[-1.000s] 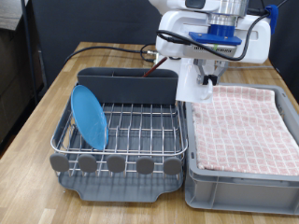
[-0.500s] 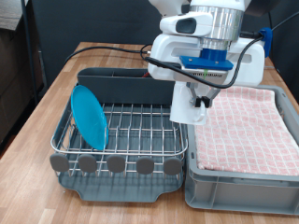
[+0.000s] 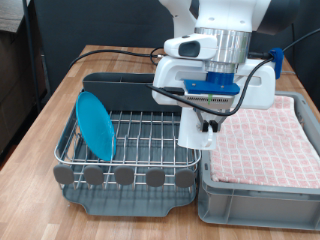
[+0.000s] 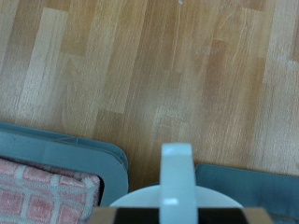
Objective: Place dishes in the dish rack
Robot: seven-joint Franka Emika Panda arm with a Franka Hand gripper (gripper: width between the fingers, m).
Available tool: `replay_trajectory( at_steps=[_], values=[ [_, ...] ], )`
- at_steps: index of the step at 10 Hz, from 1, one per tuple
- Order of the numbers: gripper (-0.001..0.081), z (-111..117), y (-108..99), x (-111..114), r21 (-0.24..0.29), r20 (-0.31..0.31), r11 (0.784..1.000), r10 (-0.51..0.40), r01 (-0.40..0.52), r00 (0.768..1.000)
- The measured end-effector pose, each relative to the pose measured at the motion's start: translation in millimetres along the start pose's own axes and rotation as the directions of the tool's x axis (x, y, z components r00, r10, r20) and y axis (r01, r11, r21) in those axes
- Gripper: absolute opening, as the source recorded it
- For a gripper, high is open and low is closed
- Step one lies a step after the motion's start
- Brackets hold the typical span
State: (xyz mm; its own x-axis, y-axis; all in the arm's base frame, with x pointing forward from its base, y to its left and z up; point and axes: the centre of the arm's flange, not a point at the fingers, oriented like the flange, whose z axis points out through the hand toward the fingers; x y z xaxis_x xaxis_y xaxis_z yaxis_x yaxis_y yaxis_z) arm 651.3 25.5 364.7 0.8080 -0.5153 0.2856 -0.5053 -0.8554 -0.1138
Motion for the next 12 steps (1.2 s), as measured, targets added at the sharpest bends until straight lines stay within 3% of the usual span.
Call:
replay_trajectory(
  at_steps=[8,12],
  values=[
    [0.0068,36,10,30,0.032,0.129,0.999,0.036,-0.041,0.991],
    [0.0068,60,10,35,0.014,0.182,0.998,0.054,-0.057,0.982]
  ],
)
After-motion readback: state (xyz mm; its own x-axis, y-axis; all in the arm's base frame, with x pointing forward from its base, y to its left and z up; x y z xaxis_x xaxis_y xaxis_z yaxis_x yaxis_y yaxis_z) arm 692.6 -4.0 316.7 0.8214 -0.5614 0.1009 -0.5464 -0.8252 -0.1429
